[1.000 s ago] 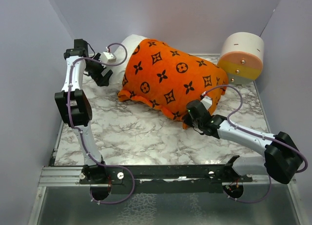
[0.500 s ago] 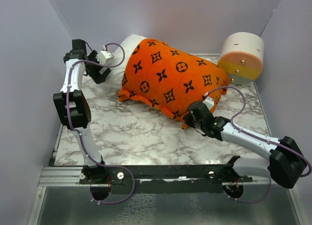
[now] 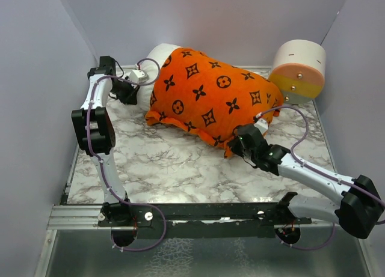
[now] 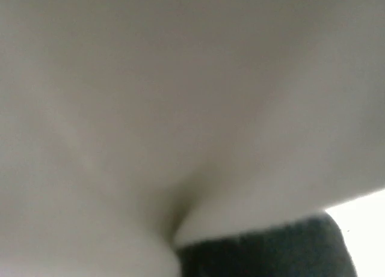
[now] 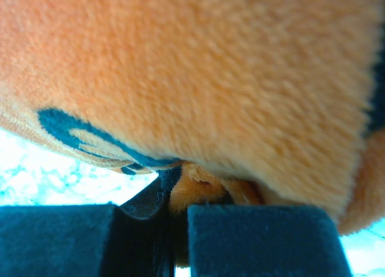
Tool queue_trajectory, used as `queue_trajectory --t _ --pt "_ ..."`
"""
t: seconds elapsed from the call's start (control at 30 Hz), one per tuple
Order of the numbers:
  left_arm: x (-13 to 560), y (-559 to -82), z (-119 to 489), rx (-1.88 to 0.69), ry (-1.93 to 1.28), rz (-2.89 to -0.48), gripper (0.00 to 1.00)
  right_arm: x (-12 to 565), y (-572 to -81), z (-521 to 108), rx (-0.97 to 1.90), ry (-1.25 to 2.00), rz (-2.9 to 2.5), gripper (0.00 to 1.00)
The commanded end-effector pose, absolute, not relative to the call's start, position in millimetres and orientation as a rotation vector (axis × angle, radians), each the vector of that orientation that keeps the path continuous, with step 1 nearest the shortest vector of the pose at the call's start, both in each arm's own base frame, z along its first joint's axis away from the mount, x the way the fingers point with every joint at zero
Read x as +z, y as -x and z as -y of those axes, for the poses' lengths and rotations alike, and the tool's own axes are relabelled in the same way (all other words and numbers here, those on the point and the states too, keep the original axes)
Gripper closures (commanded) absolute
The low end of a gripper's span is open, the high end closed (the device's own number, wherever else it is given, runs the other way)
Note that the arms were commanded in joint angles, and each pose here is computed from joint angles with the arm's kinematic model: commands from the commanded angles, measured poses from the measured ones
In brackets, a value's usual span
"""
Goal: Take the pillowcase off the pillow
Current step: Remove the pillow from the pillowcase.
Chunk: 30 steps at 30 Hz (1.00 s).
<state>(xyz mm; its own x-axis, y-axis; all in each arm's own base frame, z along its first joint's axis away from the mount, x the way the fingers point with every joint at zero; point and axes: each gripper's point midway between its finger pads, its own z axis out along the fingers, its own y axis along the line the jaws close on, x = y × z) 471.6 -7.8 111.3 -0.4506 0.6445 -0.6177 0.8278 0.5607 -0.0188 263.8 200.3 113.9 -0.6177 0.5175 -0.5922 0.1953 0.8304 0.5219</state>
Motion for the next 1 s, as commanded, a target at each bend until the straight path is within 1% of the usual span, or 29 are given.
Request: queue_trajectory --t 0.0,0.1,0.27,0.37,0.47,0.67,0.8,0.9,0.97 --pt "127.3 -493.5 -5.9 -0.334 -1.069 -2.233 1.0 123.0 -269.1 -177.8 0.483 -0.589 -2.16 0.99" --pt "142.8 -510.7 -39.5 -0.172 -0.969 -2.231 1.0 118.1 -269.5 -151.2 0.415 -0.661 -2.16 0.99" --pt "179.2 -536.3 -123.0 0.154 -0.722 -2.217 1.0 113.8 -265.1 -86.2 0.296 -0.857 -2.09 0.99" --pt "198.5 -540.0 -167.4 0.287 -0.608 -2.2 1.0 118.0 -258.3 -52.9 0.259 -0.97 -2.006 0.99" --pt "213.2 -541.3 -197.1 0.403 -0.545 -2.173 1.0 124.1 -249.6 -28.1 0.23 -1.077 -1.925 0.99" --pt "225.3 -547.0 -236.3 0.541 -0.424 -2.159 1.0 129.3 -232.2 -5.9 0.223 -1.248 -1.811 0.99" --pt "211.2 -546.6 -256.1 0.609 -0.387 -2.204 1.0 130.1 -217.5 8.1 0.193 -1.34 -1.734 0.99" --pt "198.0 -544.3 -279.6 0.677 -0.348 -2.231 1.0 135.9 -207.7 19.7 0.158 -1.363 -1.68 0.99" --pt "196.1 -544.4 -290.1 0.676 -0.318 -2.239 1.0 137.1 -206.9 20.4 0.157 -1.345 -1.682 0.99"
